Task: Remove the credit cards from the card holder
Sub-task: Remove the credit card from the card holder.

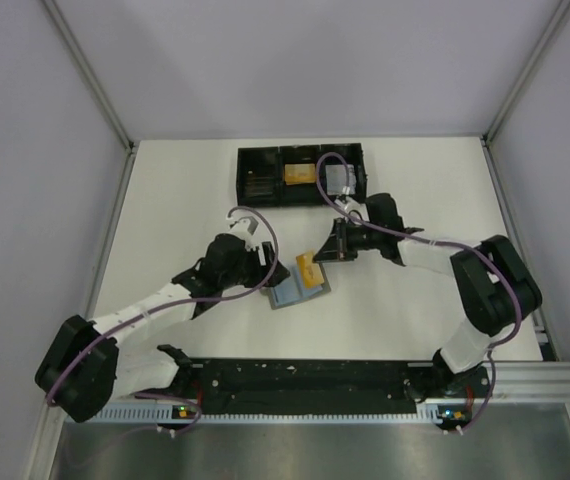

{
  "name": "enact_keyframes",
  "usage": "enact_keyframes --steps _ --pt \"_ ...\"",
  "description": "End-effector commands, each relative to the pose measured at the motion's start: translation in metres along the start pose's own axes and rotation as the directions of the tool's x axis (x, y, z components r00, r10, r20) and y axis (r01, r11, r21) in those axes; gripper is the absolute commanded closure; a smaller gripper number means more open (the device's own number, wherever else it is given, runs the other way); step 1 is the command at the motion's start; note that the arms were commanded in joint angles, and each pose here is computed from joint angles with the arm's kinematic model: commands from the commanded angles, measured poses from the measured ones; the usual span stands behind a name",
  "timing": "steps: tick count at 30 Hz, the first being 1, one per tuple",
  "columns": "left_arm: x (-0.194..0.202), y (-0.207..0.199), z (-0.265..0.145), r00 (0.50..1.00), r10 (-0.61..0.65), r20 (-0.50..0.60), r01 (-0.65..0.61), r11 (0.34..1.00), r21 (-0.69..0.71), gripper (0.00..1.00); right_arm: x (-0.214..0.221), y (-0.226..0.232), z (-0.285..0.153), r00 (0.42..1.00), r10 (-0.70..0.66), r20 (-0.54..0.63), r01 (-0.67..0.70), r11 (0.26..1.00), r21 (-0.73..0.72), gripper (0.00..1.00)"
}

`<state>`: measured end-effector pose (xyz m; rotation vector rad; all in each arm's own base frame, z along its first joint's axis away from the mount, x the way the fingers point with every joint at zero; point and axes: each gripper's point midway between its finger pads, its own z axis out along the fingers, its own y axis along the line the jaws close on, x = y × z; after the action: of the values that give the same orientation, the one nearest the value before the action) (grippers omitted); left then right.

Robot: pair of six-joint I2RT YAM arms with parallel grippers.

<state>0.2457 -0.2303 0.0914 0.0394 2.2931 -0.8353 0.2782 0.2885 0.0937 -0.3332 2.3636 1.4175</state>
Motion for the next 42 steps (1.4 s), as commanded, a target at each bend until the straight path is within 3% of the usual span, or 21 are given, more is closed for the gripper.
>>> enact_keyframes --steps 1,4,12,17,24,28,42 --pt "-0.034 -0.042 -0.014 0.983 0.160 0.091 -0.175 0.966 0.192 0.22 -0.013 0.041 -0.017 0.993 -0.116 0.036 0.119 0.987 -0.109 1.00" --pt "-0.041 -0.059 -0.020 0.971 0.219 0.098 -0.238 0.929 0.285 0.17 -0.012 0.060 -0.024 0.985 -0.170 0.040 0.174 0.972 -0.160 1.00" --pt "-0.054 -0.094 -0.046 0.955 0.256 0.151 -0.297 0.829 0.474 0.18 0.005 0.108 -0.043 0.945 -0.325 0.041 0.321 0.898 -0.300 1.00" --pt "-0.050 -0.105 -0.055 0.952 0.269 0.149 -0.306 0.785 0.539 0.28 0.014 0.123 -0.048 0.921 -0.389 0.036 0.376 0.860 -0.344 1.00" --pt "-0.042 -0.129 -0.071 0.951 0.278 0.132 -0.291 0.676 0.677 0.43 0.020 0.129 -0.047 0.910 -0.414 0.023 0.393 0.843 -0.367 1.00" --pt "-0.040 -0.128 -0.071 0.950 0.286 0.129 -0.295 0.674 0.677 0.58 0.021 0.130 -0.048 0.908 -0.419 0.024 0.398 0.839 -0.371 1.00" --pt "-0.031 -0.105 -0.053 0.955 0.292 0.054 -0.266 0.757 0.598 0.55 0.022 0.134 -0.051 0.902 -0.432 0.029 0.409 0.828 -0.384 1.00"
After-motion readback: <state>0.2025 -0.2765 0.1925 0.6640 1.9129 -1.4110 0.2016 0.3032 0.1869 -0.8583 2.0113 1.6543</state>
